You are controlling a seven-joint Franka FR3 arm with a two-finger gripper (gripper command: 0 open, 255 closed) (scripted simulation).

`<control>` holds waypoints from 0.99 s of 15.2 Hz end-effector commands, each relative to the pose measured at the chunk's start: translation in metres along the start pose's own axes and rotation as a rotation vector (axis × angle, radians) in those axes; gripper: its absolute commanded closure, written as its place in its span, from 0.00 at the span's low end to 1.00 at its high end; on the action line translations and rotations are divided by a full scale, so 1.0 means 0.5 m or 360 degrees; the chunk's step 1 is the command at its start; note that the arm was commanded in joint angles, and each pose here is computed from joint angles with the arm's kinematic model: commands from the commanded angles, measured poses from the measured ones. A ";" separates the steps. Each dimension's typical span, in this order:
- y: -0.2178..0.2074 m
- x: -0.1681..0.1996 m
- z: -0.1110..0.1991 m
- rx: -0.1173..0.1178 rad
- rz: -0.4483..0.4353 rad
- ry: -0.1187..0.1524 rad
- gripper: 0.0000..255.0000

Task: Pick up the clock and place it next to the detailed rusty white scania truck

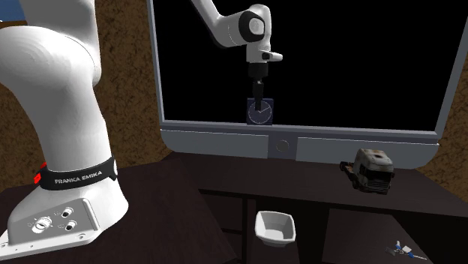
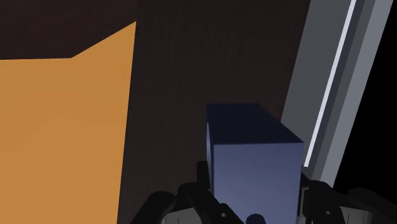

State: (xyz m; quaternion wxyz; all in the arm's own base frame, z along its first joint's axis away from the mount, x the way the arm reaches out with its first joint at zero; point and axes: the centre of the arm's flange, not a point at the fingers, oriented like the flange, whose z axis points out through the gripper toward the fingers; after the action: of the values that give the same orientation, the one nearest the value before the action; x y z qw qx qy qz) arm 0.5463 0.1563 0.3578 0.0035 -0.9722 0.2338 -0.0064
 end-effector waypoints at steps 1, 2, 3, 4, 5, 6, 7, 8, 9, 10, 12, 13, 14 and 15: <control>0.014 0.060 0.002 -0.0001 -0.0001 0.0001 1.00; 0.018 0.086 0.002 -0.0001 -0.0001 0.0001 1.00; 0.023 0.112 0.002 -0.0001 -0.0001 0.0001 1.00; 0.027 0.138 0.002 -0.0001 -0.0001 0.0001 1.00; 0.032 0.164 0.003 -0.0001 -0.0001 0.0001 1.00; 0.036 0.190 0.003 -0.0001 -0.0001 0.0001 1.00; 0.041 0.216 0.003 -0.0001 -0.0001 0.0001 1.00; 0.046 0.242 0.003 -0.0001 -0.0001 0.0001 1.00; 0.050 0.268 0.003 -0.0001 -0.0001 0.0001 1.00; 0.055 0.294 0.004 -0.0001 -0.0001 0.0001 1.00; 0.064 0.346 0.004 -0.0001 -0.0001 0.0001 1.00; 0.068 0.372 0.004 -0.0001 -0.0001 0.0001 1.00; 0.068 0.372 0.015 -0.0001 -0.0001 0.0001 1.00; 0.069 0.372 0.025 -0.0001 -0.0001 0.0001 1.00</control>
State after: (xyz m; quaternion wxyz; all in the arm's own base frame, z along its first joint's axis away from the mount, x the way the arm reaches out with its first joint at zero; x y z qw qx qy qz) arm 0.6945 0.0441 0.3512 0.0032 -0.9723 0.2337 -0.0065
